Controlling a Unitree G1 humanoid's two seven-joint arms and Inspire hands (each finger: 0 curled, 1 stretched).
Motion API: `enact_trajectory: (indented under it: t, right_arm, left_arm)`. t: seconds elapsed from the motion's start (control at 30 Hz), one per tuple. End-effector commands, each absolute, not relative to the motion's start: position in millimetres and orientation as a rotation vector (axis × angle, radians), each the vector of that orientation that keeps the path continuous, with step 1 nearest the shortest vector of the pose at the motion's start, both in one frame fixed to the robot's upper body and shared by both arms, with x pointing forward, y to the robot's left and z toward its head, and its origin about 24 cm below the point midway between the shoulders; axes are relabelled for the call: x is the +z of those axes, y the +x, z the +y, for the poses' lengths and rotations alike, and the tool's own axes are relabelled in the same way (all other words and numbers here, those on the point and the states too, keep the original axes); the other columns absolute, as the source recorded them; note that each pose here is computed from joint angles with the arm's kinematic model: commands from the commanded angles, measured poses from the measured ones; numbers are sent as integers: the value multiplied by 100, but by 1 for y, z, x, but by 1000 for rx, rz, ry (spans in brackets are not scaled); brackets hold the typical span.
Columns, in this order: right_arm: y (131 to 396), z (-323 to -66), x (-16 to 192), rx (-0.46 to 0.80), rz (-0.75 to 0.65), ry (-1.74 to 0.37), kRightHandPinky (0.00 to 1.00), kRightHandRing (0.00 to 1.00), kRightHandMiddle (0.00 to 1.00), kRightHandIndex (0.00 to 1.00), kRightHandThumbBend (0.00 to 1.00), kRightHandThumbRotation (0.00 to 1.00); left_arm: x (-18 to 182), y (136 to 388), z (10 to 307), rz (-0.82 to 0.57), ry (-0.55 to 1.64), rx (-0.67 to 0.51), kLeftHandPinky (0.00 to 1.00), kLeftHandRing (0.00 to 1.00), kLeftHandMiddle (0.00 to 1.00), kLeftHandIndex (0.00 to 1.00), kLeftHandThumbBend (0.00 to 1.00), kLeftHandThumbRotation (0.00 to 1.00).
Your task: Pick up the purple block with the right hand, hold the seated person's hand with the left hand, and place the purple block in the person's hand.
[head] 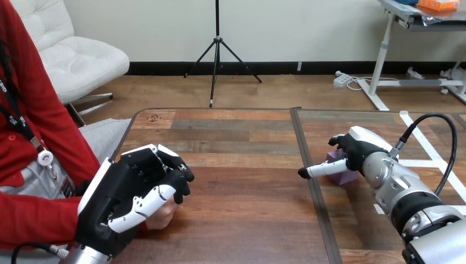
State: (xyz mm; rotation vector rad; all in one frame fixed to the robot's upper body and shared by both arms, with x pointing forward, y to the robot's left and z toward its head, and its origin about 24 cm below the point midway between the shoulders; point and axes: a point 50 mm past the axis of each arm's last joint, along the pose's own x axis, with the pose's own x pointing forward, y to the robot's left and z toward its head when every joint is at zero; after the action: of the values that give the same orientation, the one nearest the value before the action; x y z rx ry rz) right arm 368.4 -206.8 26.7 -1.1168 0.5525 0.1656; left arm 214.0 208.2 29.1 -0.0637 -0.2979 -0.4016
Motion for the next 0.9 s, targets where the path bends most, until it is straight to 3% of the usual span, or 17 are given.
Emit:
enact_trajectory:
  t: [0.0,0.87]
  right_arm:
    - [371,-204,30,154,549,-1095,74,89,90,90,100,45]
    - [369,-208,28,129,567,-1072,64,81,88,86,100,24]
  left_arm:
    - [47,221,207,-377,-50,-424,27,40,50,45,48,32]
    - [48,221,211,-376,-43,-407,28,42,50,45,48,29]
